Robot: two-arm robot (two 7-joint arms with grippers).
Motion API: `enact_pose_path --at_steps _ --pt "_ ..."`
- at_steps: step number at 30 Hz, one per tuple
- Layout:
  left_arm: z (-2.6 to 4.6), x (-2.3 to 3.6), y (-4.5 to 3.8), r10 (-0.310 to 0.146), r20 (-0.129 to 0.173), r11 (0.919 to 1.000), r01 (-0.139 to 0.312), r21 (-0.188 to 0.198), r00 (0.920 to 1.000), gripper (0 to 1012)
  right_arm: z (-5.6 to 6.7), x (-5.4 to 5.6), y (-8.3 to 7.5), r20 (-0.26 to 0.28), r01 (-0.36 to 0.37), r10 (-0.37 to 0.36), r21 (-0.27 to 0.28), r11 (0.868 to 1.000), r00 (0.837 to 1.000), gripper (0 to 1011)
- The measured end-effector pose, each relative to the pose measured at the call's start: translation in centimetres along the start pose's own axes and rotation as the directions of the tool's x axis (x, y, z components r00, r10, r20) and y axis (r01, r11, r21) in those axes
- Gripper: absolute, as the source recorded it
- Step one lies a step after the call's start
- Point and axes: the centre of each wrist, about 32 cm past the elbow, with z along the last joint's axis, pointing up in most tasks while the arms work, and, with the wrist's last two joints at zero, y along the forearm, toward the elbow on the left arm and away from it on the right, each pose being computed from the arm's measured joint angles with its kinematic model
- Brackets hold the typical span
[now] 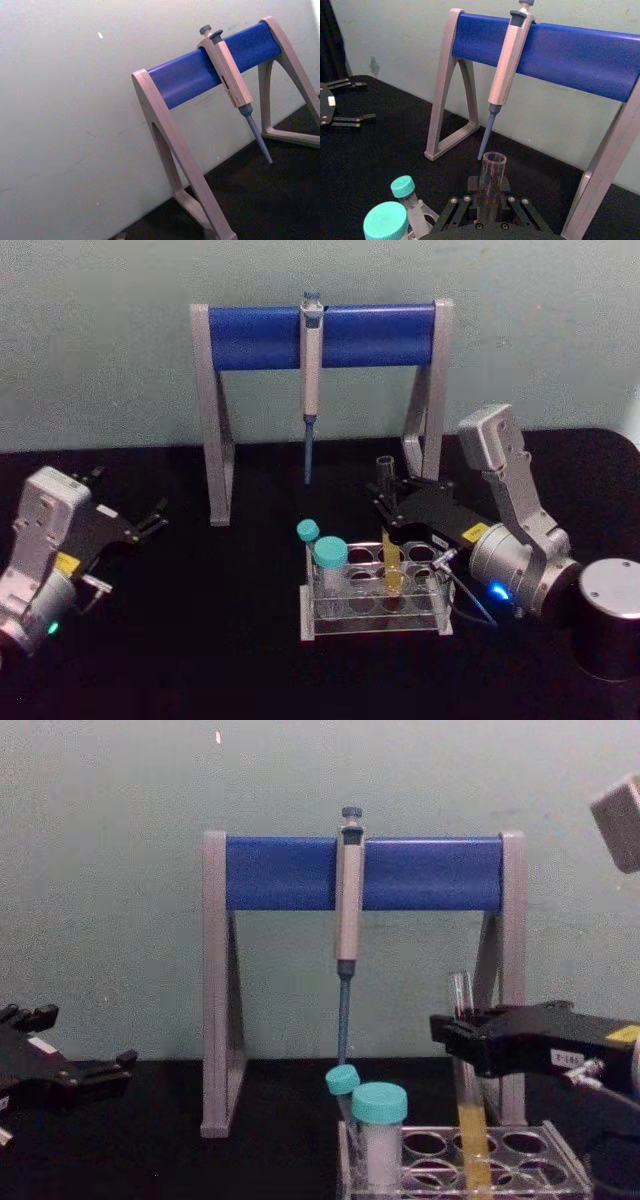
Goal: Pick up the test tube from the test tube rack, shake it, then place it back into the test tube rack.
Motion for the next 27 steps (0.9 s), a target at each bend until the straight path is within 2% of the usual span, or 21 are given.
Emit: enact_pose_path --at_steps 7,11,20,27 --pt "0.0 0.0 0.0 0.0 0.0 1.0 0.0 0.0 1.0 1001 0.0 0.0 0.0 0.001 -0.002 0.002 0.002 1.0 1.0 244" --pt "0.0 0.0 0.0 0.0 0.0 1.0 0.0 0.0 1.0 1001 -0.2 0.1 -0.1 0.003 -0.02 0.02 0.024 1.0 1.0 241" --pt "0.0 0.0 0.0 0.0 0.0 1.0 0.0 0.0 1.0 1001 0.1 0.4 -1.0 -0.043 -0.063 0.069 0.125 0.99 0.997 240" --pt "0.0 0.0 0.0 0.0 0.0 1.0 0.0 0.0 1.0 1001 0.6 0.3 -1.7 -0.048 -0.069 0.079 0.18 0.981 0.996 240"
